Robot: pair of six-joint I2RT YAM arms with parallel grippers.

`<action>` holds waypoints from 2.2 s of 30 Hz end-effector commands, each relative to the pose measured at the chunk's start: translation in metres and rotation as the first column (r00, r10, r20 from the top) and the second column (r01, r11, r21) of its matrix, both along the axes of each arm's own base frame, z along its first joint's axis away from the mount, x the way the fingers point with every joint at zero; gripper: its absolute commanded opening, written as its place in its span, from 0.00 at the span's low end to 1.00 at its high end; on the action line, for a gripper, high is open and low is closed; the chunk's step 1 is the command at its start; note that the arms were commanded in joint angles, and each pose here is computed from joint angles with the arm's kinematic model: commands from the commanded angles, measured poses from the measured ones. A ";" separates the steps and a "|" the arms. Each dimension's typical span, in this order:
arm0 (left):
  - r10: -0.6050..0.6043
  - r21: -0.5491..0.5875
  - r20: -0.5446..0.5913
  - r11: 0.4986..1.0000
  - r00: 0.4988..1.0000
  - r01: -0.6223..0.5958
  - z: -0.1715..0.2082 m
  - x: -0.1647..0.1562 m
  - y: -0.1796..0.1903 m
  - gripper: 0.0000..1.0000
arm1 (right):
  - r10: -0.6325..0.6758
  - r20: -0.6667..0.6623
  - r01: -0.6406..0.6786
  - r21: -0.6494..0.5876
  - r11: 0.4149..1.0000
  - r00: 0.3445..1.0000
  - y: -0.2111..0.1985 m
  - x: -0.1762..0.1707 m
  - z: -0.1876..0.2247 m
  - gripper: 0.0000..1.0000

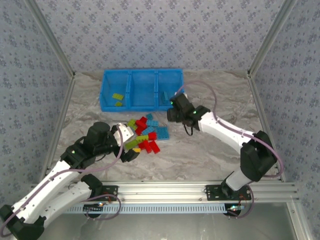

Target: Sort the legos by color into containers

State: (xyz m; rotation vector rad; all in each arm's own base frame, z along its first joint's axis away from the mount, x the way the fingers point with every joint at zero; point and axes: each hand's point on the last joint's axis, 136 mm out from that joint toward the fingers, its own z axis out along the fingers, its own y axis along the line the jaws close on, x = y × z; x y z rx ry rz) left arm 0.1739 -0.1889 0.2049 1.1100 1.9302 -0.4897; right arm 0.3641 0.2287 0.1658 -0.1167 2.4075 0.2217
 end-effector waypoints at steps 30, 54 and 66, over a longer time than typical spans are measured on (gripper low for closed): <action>0.605 -0.114 -0.385 0.718 0.697 -0.686 0.011 0.068 0.022 0.97 | 0.095 0.130 -0.105 0.078 0.991 0.987 0.018 0.070 0.070 0.82; 0.774 0.328 -0.619 0.404 0.129 -0.854 -0.149 0.024 -0.054 0.51 | 0.196 -0.083 -0.201 -0.061 0.978 0.977 -0.037 -0.114 0.021 0.89; 0.779 0.354 -0.615 0.410 0.121 -0.840 -0.169 0.028 -0.047 0.38 | 0.188 -0.079 -0.193 -0.055 0.980 0.979 -0.039 -0.113 0.023 0.90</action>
